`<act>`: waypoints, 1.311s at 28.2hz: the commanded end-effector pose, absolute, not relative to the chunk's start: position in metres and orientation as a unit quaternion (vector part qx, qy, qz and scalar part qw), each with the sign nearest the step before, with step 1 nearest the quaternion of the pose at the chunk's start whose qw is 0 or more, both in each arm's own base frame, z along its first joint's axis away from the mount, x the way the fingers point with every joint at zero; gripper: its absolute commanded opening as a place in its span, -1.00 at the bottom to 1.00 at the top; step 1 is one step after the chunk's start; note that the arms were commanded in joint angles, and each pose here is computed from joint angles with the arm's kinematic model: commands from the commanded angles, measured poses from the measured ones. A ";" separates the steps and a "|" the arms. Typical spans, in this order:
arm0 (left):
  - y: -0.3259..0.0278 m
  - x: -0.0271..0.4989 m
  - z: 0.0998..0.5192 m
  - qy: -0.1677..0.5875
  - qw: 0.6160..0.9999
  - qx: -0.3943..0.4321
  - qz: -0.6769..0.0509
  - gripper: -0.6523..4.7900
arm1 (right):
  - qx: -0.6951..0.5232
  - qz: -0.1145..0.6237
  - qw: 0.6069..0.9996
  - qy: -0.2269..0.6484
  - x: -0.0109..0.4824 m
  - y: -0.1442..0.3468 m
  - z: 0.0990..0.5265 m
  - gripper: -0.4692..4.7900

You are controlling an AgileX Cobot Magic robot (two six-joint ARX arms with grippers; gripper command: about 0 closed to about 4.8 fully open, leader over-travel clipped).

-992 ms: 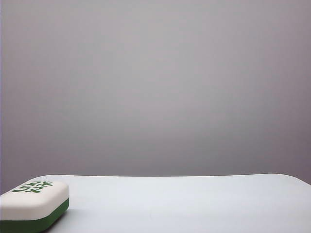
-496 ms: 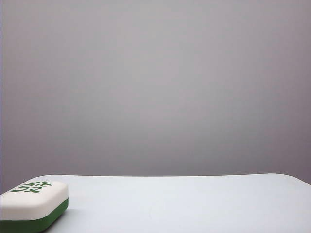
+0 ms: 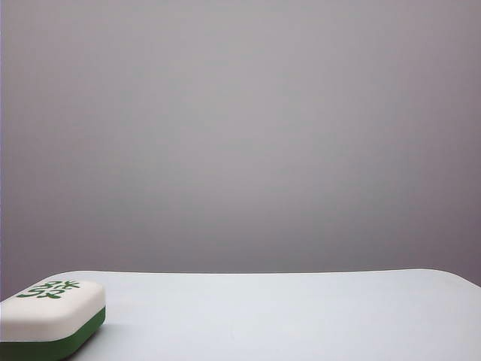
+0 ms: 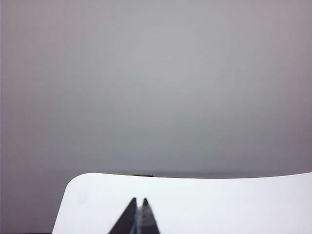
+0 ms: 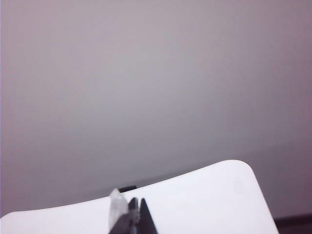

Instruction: Move the foam mahjong from the right side of the table to the left side of the table.

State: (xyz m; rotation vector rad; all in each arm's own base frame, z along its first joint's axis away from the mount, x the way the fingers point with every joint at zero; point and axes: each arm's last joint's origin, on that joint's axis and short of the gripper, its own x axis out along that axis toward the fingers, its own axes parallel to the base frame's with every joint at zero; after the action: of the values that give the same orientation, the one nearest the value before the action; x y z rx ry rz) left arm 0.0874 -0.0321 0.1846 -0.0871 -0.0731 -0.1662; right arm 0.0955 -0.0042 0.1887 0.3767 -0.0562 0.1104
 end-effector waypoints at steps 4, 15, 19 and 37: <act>-0.033 0.088 0.179 -0.021 0.995 -0.056 -0.084 -0.78 | 0.174 0.059 0.983 -0.013 0.094 -0.003 0.181 -0.84; -0.018 0.096 0.170 -0.023 0.995 -0.060 -0.074 -0.78 | 0.117 0.013 0.992 0.046 0.097 -0.001 0.155 -0.84; -0.012 0.097 0.166 -0.006 0.998 -0.056 -0.030 -0.78 | 0.117 -0.010 0.991 0.070 0.097 -0.002 0.150 -0.84; -0.010 0.095 0.149 0.086 0.996 -0.017 -0.016 -0.78 | 0.118 -0.015 0.989 0.089 0.096 -0.002 0.146 -0.84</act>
State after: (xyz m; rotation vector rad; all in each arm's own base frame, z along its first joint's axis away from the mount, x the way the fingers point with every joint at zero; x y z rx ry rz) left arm 0.0956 -0.0100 0.1489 -0.0387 0.1651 -0.0368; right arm 0.0958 -0.0023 0.1480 0.2389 0.1790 -0.0272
